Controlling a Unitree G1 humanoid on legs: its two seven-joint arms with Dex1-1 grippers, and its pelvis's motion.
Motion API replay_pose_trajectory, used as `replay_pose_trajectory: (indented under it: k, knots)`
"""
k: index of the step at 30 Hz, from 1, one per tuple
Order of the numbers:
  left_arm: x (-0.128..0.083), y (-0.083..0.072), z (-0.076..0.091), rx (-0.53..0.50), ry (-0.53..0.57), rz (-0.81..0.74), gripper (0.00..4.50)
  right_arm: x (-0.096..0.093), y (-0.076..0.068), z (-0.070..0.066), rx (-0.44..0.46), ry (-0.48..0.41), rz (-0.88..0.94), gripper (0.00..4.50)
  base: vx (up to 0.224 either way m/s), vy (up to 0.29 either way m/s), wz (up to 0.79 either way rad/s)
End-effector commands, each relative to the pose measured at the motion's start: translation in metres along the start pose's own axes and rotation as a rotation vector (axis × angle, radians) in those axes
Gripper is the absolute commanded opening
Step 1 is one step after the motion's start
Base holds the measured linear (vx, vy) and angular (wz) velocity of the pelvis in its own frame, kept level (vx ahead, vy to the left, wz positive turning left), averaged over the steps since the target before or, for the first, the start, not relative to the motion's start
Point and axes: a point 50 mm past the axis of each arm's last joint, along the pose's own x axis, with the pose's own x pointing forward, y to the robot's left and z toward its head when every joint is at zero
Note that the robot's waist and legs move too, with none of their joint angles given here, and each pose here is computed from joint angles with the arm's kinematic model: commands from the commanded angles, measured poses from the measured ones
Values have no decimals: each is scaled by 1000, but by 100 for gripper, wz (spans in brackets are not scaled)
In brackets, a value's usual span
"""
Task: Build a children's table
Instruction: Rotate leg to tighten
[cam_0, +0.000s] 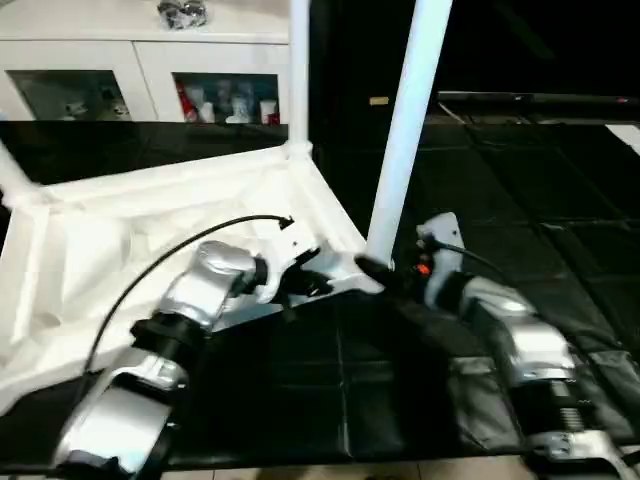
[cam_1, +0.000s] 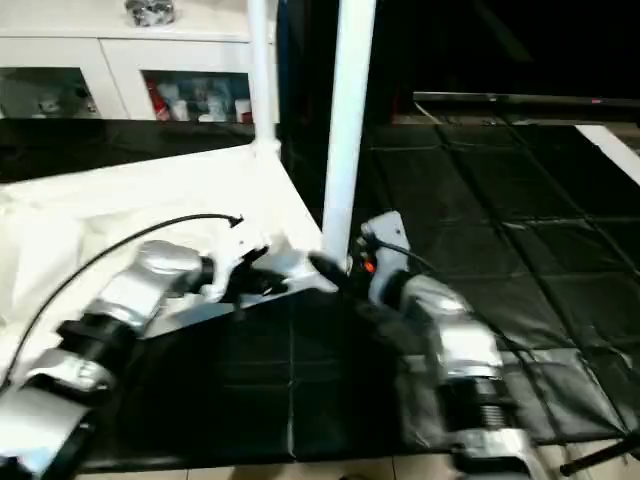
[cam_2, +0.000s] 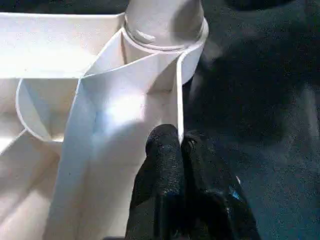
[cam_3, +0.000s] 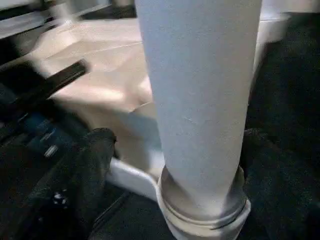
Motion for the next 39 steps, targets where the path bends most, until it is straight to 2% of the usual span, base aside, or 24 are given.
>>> replay_pose_trajectory:
  k: [1,2,7,14,20,24,33,35,37,39]
  knots:
    - [1,-7,9,84,-31,-96,0,2,11,1,-36,18,135,445,0,0,0]
    - [-3,-9,7,96,-19,-145,0,-5,9,1,-66,45,178,445,0,0,0]
    - [-10,-12,6,136,12,-238,0,-16,5,2,-104,99,283,445,0,0,0]
    - [-19,-23,2,212,80,-406,0,-23,1,4,-94,152,436,445,0,0,0]
    - [-21,-25,2,246,101,-454,0,-22,-2,6,-83,163,482,392,0,0,0]
    - [-18,-27,7,263,93,-468,0,-17,3,5,-80,156,531,358,0,0,0]
    - [-17,-29,7,271,91,-485,0,-12,7,1,-72,154,580,285,0,0,0]
    - [-17,-29,6,271,93,-488,0,-12,7,1,-71,153,586,257,0,0,0]
    - [-17,-29,5,270,95,-486,0,-12,7,0,-67,151,591,257,0,0,0]
    - [-17,-29,5,266,96,-484,0,-12,8,-1,-64,148,595,229,0,0,0]
